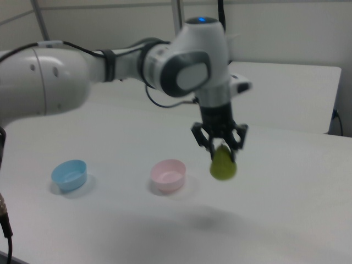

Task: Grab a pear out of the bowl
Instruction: 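Carry the pear away from the pink bowl and lower it onto the table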

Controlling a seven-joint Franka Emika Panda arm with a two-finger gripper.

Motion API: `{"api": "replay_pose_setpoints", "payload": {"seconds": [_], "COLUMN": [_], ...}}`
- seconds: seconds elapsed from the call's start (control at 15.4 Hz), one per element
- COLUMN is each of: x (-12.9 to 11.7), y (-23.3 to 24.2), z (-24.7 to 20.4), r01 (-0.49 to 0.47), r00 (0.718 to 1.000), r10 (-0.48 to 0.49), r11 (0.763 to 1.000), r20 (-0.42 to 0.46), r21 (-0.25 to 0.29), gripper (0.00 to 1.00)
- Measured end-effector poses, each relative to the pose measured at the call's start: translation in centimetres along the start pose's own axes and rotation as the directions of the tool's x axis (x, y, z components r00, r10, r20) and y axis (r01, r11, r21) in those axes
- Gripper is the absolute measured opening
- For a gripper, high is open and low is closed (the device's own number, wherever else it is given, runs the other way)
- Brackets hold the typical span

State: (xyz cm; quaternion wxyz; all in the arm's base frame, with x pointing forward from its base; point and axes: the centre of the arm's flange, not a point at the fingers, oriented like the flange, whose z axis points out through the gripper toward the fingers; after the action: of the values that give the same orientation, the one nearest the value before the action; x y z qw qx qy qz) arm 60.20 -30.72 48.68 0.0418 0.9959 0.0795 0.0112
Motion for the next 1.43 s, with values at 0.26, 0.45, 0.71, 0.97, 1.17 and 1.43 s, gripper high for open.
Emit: {"api": "replay_pose_setpoints", "payload": {"seconds": [0.26,0.45,0.71,0.97,1.17,1.43], "x": [-2.2,-2.1,-1.3,-0.7,-0.4,-0.1], "y": [3.8,5.1,5.7,5.6,5.6,5.5], "z": [3.8,6.6,10.2,13.0,14.1,14.0], "r01": [-0.057,-0.094,-0.123,-0.129,-0.163,-0.187], "r00": [0.998,0.995,0.992,0.991,0.986,0.982], "r10": [0.057,0.095,0.125,0.13,0.165,0.188], "r11": [0.997,0.992,0.99,0.989,0.984,0.981], "r20": [0.011,-0.016,-0.024,-0.021,-0.018,-0.026], "r21": [0.058,0.08,0.07,0.067,0.065,0.06], "gripper": [0.53,0.53,0.53,0.53,0.53,0.78]}}
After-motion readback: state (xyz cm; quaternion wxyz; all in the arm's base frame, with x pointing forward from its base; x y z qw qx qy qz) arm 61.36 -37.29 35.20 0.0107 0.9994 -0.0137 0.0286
